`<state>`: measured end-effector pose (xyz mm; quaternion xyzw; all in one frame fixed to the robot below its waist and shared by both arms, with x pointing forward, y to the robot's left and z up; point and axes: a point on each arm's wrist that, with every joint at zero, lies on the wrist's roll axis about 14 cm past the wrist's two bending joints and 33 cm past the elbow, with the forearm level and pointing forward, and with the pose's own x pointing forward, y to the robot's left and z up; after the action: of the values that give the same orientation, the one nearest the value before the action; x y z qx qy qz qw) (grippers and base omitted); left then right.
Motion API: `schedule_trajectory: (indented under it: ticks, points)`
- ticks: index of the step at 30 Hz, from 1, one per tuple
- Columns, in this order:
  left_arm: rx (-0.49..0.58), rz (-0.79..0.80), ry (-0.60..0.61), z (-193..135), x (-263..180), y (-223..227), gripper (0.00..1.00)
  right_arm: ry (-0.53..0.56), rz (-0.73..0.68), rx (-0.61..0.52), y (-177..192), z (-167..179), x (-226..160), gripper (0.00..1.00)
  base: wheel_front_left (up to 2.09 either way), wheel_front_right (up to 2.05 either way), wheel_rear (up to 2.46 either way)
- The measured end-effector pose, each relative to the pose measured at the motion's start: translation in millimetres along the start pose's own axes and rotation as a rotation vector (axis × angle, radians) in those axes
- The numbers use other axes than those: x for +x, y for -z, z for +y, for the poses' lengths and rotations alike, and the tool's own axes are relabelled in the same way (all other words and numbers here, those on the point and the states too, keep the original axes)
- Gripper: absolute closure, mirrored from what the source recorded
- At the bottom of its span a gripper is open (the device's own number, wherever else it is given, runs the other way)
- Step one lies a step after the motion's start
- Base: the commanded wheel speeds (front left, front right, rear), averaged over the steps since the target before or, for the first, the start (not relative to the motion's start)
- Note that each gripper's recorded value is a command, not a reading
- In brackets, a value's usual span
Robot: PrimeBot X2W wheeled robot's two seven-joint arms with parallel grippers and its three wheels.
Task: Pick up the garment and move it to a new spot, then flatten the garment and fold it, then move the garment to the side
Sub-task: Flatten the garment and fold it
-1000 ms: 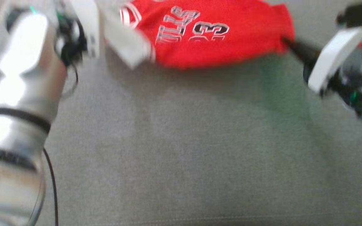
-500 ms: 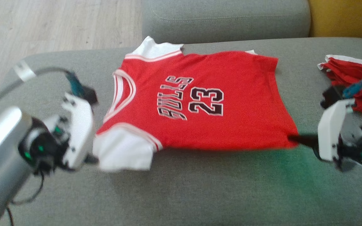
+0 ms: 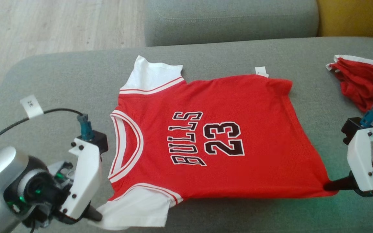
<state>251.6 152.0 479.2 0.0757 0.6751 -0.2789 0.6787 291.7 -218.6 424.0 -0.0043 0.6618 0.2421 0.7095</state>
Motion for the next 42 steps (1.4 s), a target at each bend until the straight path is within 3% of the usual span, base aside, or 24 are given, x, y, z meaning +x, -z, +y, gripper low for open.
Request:
schedule_trajectory:
  ticks: [6, 15, 23, 31, 39, 40, 41, 42]
  points:
    - [-0.023, 0.001, 0.026, 2, 1, -13, 1.00, -0.038, -0.011, 0.056, -8, -2, 1, 1.00, 0.00, 0.00, 0.00]
    - [-0.075, -0.089, -0.020, 29, -2, -89, 1.00, -0.068, -0.118, 0.123, -74, -9, -2, 1.00, 0.00, 0.00, 0.00]
    - [-0.133, -0.158, -0.009, 39, 18, -135, 1.00, -0.067, -0.114, 0.219, -85, -22, 18, 1.00, 0.00, 0.00, 0.00]
    - [-0.209, -0.155, -0.090, 73, 29, -150, 1.00, -0.023, -0.141, 0.313, -98, -43, 21, 1.00, 0.00, 0.00, 0.00]
    - [-0.231, -0.169, -0.090, 78, 35, -156, 1.00, -0.029, -0.161, 0.339, -103, -40, 26, 1.00, 0.00, 0.00, 0.00]
    - [-0.233, -0.172, -0.086, 78, 36, -158, 1.00, -0.032, -0.176, 0.334, -107, -38, 25, 0.80, 0.00, 0.00, 0.00]
    - [-0.229, -0.188, -0.080, 76, 38, -161, 1.00, -0.036, -0.193, 0.331, -111, -36, 24, 0.51, 0.00, 0.00, 0.00]
    - [-0.232, -0.210, -0.076, 74, 39, -166, 0.83, -0.041, -0.210, 0.330, -115, -34, 23, 0.00, 0.00, 0.00, 0.00]
